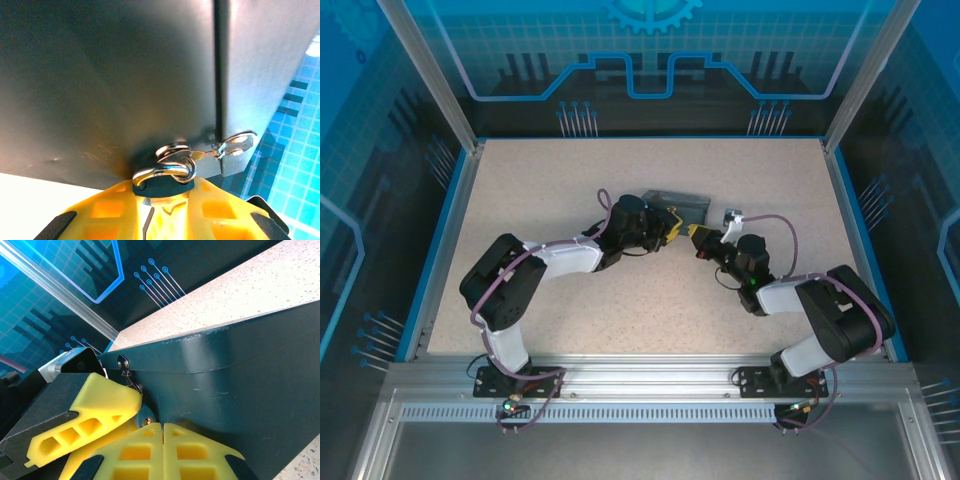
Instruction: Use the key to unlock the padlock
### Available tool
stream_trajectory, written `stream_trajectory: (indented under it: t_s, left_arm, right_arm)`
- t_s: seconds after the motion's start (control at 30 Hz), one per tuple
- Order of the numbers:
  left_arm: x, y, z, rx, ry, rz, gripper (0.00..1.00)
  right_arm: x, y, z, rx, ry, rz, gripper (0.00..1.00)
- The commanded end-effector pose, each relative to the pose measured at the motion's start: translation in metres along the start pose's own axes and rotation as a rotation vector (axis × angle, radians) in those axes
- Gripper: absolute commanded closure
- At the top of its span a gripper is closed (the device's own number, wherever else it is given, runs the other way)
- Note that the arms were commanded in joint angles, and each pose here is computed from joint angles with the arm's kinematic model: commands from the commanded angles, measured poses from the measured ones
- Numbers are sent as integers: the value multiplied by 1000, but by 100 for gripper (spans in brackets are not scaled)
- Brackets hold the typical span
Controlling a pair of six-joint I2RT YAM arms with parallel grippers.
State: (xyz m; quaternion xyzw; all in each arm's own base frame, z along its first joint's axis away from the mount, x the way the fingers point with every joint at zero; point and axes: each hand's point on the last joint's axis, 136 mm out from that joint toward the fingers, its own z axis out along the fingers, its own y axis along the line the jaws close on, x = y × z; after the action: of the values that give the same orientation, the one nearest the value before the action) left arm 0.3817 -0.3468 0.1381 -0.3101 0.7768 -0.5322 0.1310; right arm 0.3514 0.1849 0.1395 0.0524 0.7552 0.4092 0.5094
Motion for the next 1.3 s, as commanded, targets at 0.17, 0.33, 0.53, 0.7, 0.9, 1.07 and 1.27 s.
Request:
stream_trajectory:
  t_s: [0.17, 0.33, 0.53, 0.7, 0.9, 1.07, 1.27]
  left_arm:
    - [0, -17, 0, 82, -9, 8, 83]
    - [1, -16, 0, 82, -8, 4, 83]
    - [0, -18, 0, 90, -9, -2, 83]
    - [0, -22, 0, 100, -8, -5, 83]
    - [1, -27, -1, 110, -7, -4, 83]
    - [1, -31, -3, 116, -6, 1, 83]
    - [3, -38, -7, 125, -8, 13, 83]
  right_arm:
    - [-11, 13, 10, -58, -39, 25, 100]
    - [-10, 16, 11, -71, -36, 34, 100]
    - [-1, 17, 13, -74, -10, 30, 100]
    - [9, 14, 13, -63, 12, 23, 100]
    - [11, 13, 16, -64, 13, 26, 100]
    - [13, 14, 23, -73, 26, 29, 100]
    - [24, 4, 28, -50, 47, 38, 100]
